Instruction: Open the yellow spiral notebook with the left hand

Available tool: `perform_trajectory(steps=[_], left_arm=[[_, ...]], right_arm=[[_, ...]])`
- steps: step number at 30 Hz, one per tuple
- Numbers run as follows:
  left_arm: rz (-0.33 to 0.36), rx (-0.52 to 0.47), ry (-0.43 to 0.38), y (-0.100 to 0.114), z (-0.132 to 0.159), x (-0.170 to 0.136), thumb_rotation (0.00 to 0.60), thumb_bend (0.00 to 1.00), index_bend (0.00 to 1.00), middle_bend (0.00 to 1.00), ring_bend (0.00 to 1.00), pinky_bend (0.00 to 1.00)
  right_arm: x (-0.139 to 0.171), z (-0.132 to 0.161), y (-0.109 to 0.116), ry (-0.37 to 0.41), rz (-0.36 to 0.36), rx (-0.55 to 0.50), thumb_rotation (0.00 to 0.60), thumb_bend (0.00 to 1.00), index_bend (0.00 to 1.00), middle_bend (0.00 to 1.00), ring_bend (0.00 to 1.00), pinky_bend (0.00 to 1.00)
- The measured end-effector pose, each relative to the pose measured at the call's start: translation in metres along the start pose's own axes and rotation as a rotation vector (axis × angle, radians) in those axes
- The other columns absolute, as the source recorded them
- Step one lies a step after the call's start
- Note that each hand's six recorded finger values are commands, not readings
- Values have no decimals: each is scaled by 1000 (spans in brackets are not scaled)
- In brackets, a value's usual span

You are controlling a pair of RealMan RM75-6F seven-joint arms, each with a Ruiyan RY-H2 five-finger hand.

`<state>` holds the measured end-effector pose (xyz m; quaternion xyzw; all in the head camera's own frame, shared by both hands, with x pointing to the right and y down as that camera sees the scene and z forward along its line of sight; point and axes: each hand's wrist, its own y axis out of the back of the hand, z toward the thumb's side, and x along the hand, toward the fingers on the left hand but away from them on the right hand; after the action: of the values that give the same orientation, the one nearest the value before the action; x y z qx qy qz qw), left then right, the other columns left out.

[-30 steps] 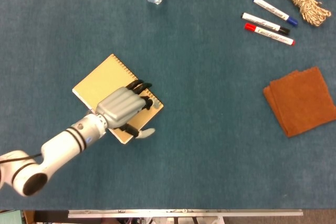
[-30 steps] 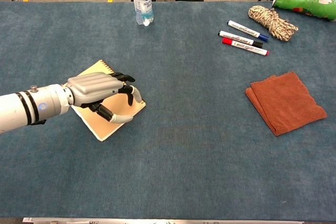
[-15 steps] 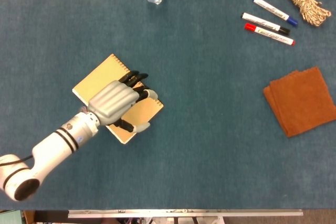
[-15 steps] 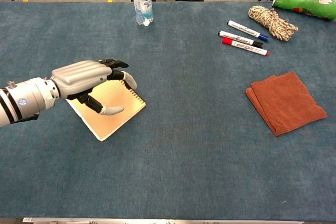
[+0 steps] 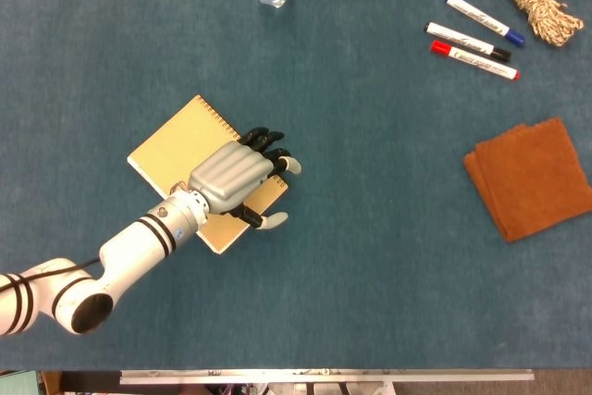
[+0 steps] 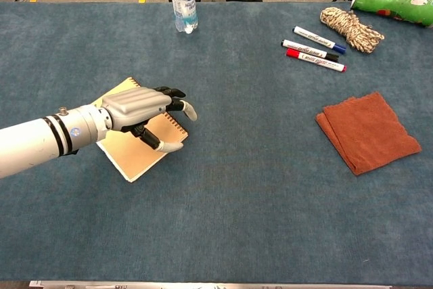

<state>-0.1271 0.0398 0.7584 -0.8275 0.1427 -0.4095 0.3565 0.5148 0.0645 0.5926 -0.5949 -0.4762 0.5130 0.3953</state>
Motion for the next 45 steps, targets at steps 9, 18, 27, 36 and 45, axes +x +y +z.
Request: perform_trajectory(steps=[9,18,27,36,45], left_arm=[[-32,38,5,-8,-1,-2,330,262,205,280,0,0],[-64,81,17,-13,-10,-20,330,262,205,321,0,0],[-72,113,30,-14,-21,-47,332,262,205,333,8,0],[-5,123,0,2,-21,-71,600,262,194,294,20,0],[93,280,-2,16,-50,-104,600,262,194,261,16,0]], right_arm=[[2,-2,0,-2,-4,-5,600,192,378,297,185,298],[4,-1,1,3,-9,-9,600,192,378,298,185,298],[6,1,2,7,-18,-13,600,193,378,298,185,298],[5,6,3,23,-19,-14,600,192,378,298,185,298],[3,13,1,40,-13,-13,600,192,378,298,185,298]])
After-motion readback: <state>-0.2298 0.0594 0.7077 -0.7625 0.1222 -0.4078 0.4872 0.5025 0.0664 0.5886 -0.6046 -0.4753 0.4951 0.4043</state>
